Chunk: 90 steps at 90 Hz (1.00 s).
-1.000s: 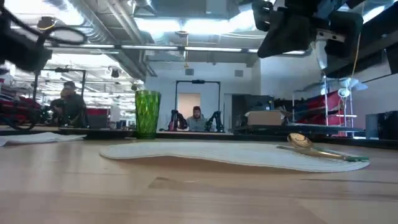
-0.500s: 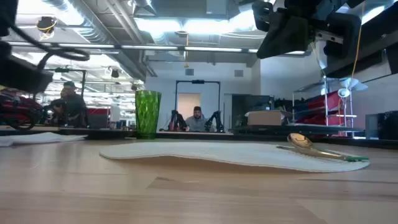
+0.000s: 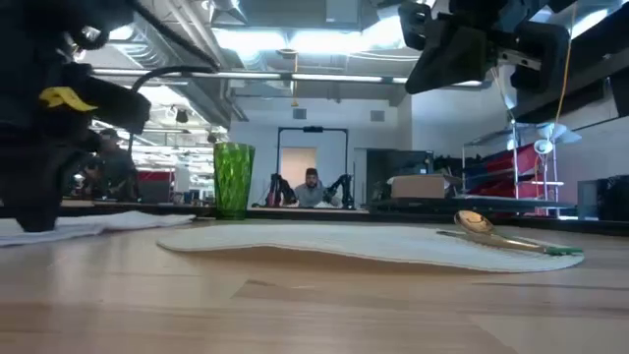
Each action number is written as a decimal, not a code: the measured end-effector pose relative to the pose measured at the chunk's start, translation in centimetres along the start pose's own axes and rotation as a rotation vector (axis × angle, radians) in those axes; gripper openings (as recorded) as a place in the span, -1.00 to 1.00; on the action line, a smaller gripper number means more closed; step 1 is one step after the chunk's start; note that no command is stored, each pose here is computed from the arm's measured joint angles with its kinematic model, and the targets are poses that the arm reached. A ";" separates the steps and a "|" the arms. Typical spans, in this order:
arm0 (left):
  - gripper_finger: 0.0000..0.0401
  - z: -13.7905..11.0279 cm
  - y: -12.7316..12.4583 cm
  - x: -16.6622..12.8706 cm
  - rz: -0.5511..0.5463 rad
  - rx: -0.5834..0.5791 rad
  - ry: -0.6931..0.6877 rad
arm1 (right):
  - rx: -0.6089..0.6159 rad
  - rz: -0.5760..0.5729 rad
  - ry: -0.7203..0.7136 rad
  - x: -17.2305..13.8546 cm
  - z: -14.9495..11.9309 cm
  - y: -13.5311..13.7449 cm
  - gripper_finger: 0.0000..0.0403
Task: Set table place
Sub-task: Fold the white table napkin
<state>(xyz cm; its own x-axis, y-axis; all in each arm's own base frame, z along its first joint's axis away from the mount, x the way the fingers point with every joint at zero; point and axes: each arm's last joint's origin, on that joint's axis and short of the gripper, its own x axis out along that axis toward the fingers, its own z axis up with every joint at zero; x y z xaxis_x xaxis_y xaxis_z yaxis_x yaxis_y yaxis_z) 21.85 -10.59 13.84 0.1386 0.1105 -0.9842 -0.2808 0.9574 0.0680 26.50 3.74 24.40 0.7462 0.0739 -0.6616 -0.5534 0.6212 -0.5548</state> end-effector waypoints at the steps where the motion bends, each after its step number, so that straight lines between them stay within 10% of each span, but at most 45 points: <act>1: -1.00 0.0 0.0 0.0 0.001 0.002 -0.001 | -0.003 0.000 0.000 0.0 0.0 0.0 -1.00; 90: -1.00 3.8 -0.7 -5.5 0.226 0.309 -0.162 | -0.009 -0.007 0.007 0.0 0.0 0.0 -1.00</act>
<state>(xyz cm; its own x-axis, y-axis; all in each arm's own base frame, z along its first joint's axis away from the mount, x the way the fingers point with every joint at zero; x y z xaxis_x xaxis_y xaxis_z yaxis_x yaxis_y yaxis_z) 24.91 -10.83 19.85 0.2611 0.3440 -0.9020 -0.0266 0.9366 0.3494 26.50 3.71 24.40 0.7476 0.0637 -0.6611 -0.5513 0.6144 -0.5644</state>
